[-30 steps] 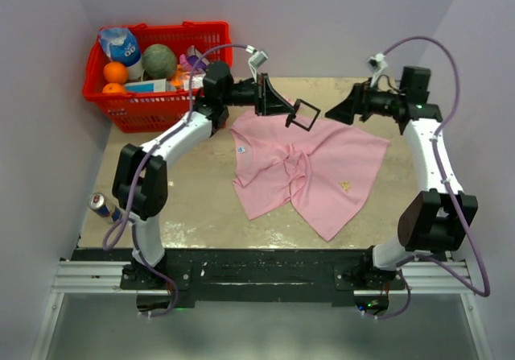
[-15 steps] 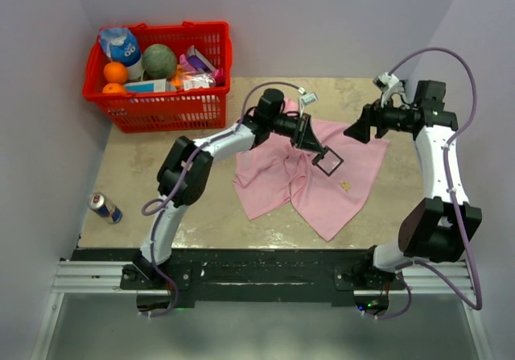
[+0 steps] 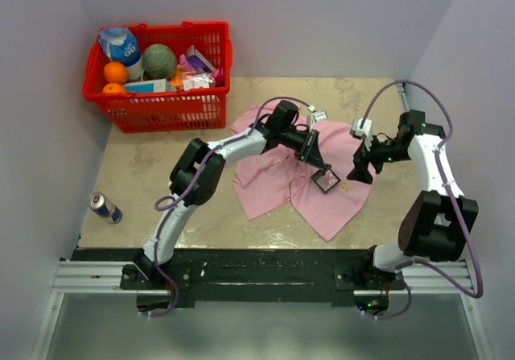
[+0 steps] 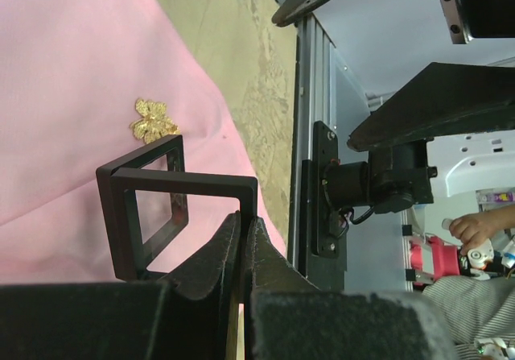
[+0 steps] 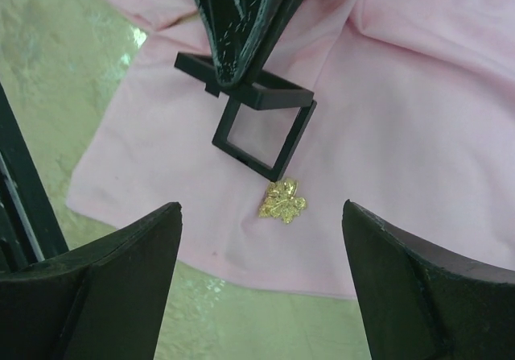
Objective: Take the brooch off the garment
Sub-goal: Adjust the brooch box.
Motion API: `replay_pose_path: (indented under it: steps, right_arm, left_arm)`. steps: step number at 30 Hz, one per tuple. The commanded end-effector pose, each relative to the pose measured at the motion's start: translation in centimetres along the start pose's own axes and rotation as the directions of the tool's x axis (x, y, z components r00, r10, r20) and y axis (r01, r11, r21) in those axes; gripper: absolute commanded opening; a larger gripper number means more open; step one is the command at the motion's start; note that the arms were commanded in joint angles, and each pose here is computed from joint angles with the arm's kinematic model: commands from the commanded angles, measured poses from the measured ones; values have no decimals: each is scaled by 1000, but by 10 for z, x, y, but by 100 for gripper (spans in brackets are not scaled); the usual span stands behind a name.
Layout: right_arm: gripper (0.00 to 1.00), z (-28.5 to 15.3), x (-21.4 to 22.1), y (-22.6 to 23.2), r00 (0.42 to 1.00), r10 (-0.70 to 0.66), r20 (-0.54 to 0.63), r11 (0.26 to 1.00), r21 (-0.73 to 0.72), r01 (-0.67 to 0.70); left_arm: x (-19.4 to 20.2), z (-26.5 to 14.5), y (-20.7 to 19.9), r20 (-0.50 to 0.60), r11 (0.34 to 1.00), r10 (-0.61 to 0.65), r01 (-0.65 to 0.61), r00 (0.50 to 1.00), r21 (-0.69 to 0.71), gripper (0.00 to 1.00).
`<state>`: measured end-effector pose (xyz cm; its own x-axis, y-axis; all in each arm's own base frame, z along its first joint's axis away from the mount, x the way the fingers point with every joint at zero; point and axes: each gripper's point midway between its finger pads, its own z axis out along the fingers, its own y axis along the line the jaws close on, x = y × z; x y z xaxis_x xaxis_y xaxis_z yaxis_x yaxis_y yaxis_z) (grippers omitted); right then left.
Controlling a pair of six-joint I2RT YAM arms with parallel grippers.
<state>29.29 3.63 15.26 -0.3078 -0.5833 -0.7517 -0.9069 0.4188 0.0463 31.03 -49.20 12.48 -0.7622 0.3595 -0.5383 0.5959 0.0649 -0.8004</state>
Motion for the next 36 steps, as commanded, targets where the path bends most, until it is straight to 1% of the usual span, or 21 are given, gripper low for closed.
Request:
replay_pose_path:
  steps: [1,2,5,9,11,13,15,16,17,19,20,21,23,25,26,29,30,32,33,35,36]
  right_arm:
    - [85,10,17,1,979,-202,-16,978,-64,201]
    - [86,14,17,1,967,-254,-10,964,-80,252]
    - [86,24,19,0,940,-341,-10,933,-130,337]
    - [87,42,17,-4,913,-408,-3,899,-175,401]
    - [87,53,13,-3,900,-435,7,879,-212,426]
    - [86,61,9,-4,893,-449,18,868,-229,441]
    - [86,68,0,-4,883,-469,33,852,-244,462]
    - [86,71,1,-1,886,-462,36,850,-267,454]
    - [86,75,-2,3,872,-488,45,830,-286,479]
    - [84,79,1,9,862,-505,48,812,-312,493]
    - [84,85,-2,15,847,-528,59,792,-326,517]
    - [83,89,2,21,848,-526,61,788,-339,513]
    - [81,99,-1,26,831,-553,66,767,-349,538]
    - [78,108,-1,26,822,-564,75,764,-331,554]
    - [77,110,-3,26,835,-546,73,780,-320,538]
    - [70,114,-5,23,838,-539,79,792,-292,537]
    - [66,114,-5,21,839,-539,77,793,-290,535]
    - [62,114,-5,19,838,-542,66,793,-289,536]
    - [57,114,-5,18,835,-547,62,792,-285,540]
    - [52,113,-6,17,826,-560,63,784,-281,553]
    - [48,113,-6,17,825,-562,64,783,-280,555]
  left_arm:
    - [15,5,4,-41,1000,6,-7,999,-11,0]
    - [18,5,6,-48,1000,-2,2,999,-14,0]
    - [22,6,8,-58,1000,0,-1,998,-16,0]
    - [19,7,12,-52,999,27,-28,998,-31,0]
    - [17,6,13,-51,999,38,-40,998,-34,7]
    - [17,7,13,-53,999,43,-45,998,-29,10]
    - [17,6,12,-55,999,43,-45,998,-27,15]
    - [18,6,13,-55,999,45,-46,997,-26,15]
    - [16,6,12,-53,998,51,-53,997,-24,15]
    - [15,5,11,-52,998,51,-52,997,-21,15]
    - [13,5,9,-49,998,56,-57,997,-17,12]
    - [12,4,8,-47,998,58,-59,997,-16,10]
    - [7,3,2,-37,998,66,-66,997,-7,6]
    - [4,2,-4,-31,997,75,-75,997,6,3]
    - [2,0,-10,-28,997,80,-80,996,22,1]
    - [2,-5,-20,-27,995,73,-71,997,69,0]
    - [1,-8,-19,-23,995,68,-66,997,69,0]
    - [0,-11,-21,-20,995,70,-69,997,77,0]
    - [-1,-13,-21,-18,994,71,-69,997,79,0]
    - [-4,-13,-26,-15,993,73,-71,997,96,0]
    - [-4,-13,-27,-14,993,71,-69,997,99,0]
